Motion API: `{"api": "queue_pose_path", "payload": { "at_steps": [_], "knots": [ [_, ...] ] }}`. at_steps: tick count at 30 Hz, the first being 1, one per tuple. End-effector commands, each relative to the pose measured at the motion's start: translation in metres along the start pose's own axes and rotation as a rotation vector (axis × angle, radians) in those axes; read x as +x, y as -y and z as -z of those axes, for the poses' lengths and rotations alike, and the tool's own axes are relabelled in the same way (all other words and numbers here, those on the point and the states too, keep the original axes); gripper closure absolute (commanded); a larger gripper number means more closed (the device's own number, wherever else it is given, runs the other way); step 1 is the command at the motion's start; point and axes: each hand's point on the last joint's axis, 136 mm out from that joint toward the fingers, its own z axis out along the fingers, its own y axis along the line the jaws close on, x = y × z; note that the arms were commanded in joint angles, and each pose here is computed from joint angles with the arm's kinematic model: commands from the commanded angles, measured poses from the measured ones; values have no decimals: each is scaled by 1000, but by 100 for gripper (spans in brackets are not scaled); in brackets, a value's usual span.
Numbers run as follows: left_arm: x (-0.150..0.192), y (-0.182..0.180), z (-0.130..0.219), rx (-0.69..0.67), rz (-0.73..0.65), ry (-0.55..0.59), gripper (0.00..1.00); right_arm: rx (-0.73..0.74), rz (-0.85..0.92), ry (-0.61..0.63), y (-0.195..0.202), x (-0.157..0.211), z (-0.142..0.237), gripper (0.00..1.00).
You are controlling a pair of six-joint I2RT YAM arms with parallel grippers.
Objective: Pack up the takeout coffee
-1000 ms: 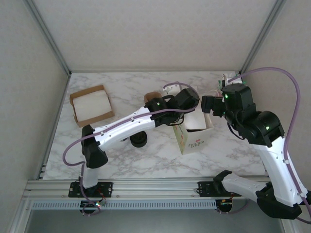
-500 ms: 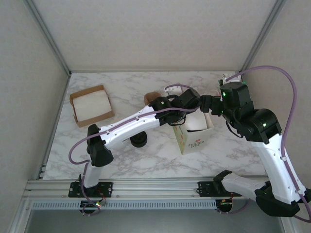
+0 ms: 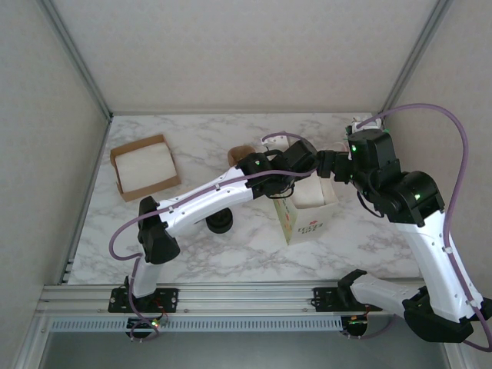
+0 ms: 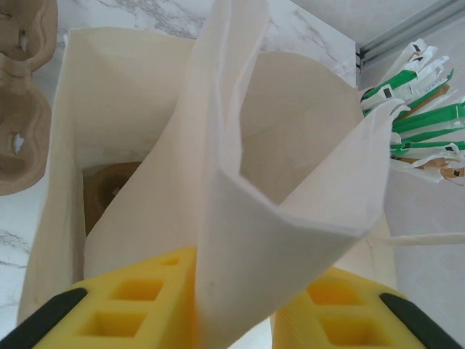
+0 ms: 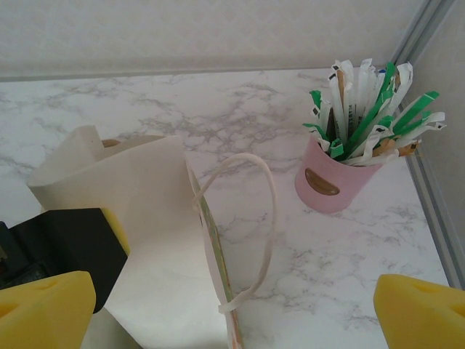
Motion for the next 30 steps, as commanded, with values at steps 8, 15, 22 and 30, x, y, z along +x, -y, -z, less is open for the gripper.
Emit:
{"api": "queue_pose_path", "payload": {
  "at_steps": [8,15,22,30],
  "knots": [
    [-33,30,42,142,-91,78,69,-26,11,-14,-5,-1,0,1],
    [-46,37,56,193,-146,111,67,-40,9,-25,-8,-2,-1,1],
    [-59,30,51,198,-179,88,69,-88,10,-49,-19,-2,-3,1],
    [-99,8,67,256,-175,130,66,-241,37,-157,-59,6,-19,15]
  ]
}}
